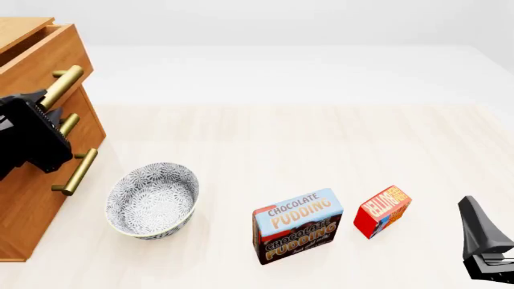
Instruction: Put the butter at the back in the top drawer of the cabinet and close it.
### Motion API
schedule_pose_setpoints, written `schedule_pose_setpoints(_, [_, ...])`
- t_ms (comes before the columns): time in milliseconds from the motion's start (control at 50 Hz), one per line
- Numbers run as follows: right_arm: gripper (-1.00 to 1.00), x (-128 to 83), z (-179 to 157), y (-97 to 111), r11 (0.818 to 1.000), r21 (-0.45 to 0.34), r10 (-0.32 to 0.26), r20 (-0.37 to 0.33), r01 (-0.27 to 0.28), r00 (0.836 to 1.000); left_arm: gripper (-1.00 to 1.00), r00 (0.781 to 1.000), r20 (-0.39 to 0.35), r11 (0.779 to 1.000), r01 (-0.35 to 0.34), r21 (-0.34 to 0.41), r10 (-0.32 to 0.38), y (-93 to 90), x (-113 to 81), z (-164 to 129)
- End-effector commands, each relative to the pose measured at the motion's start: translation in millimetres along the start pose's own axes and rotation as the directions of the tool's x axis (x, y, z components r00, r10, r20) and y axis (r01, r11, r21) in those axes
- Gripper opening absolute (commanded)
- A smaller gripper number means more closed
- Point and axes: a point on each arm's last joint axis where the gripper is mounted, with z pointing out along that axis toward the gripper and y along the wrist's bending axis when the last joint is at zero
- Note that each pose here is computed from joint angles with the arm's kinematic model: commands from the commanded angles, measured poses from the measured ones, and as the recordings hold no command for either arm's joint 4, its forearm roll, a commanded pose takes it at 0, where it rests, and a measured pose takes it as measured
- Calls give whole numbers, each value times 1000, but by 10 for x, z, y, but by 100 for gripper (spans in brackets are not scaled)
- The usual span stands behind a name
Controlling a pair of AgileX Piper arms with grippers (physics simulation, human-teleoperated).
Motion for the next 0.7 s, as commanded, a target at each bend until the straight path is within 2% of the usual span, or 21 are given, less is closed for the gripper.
schedule_pose_setpoints(20, [100, 0, 0, 0, 1000, 0, 0, 0, 0, 1000, -100, 999, -20, 998, 37, 49, -36, -111, 19, 24])
schedule_pose_setpoints(700, [100, 0, 0, 0, 1000, 0, 0, 0, 0, 1000, -100, 999, -20, 998, 37, 49, -36, -111, 19, 24])
